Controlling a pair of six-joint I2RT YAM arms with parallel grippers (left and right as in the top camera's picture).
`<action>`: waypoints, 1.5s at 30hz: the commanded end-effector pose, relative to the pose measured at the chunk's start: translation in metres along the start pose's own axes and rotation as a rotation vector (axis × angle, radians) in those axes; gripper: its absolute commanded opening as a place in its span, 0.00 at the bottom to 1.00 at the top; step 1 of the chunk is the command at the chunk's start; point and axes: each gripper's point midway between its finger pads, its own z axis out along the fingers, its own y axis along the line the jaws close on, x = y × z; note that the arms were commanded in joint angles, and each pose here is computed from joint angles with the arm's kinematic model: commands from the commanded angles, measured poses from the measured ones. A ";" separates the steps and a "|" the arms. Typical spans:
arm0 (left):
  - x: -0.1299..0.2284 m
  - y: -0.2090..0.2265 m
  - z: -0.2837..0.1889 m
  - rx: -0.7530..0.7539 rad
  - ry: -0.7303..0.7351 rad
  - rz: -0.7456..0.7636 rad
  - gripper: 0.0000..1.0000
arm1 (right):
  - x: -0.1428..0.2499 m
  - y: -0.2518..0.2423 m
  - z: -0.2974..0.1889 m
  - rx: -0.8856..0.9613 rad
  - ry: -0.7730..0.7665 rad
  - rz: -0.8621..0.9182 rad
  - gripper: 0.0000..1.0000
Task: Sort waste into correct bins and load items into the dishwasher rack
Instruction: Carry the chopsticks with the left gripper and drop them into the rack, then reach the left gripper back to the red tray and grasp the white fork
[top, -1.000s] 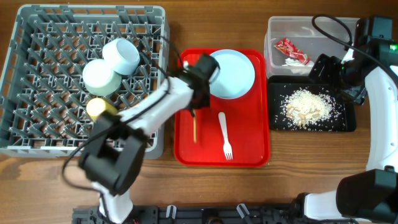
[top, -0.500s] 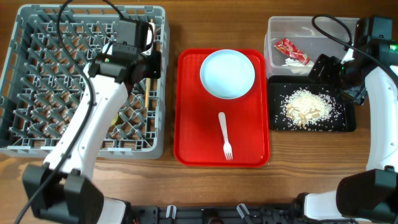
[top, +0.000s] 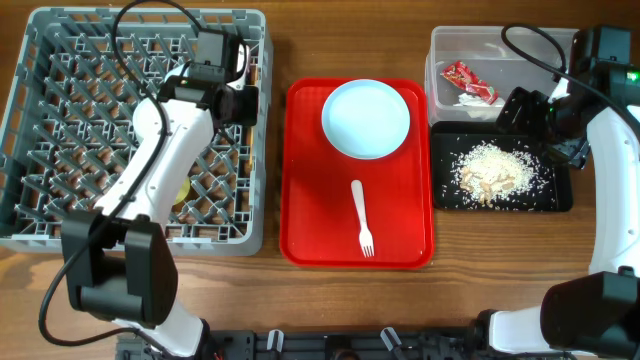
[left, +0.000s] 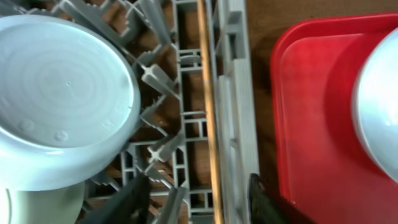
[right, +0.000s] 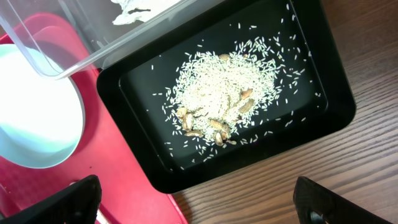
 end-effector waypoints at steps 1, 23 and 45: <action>-0.016 -0.032 -0.040 0.114 -0.086 -0.032 0.57 | -0.002 0.003 -0.011 -0.022 -0.029 -0.018 1.00; 0.190 -0.268 0.019 0.264 0.503 0.015 0.60 | -0.001 0.004 -0.011 -0.031 -0.021 -0.020 1.00; 0.217 -0.264 0.033 0.148 0.542 0.003 0.17 | 0.000 0.004 -0.011 -0.031 -0.021 -0.020 1.00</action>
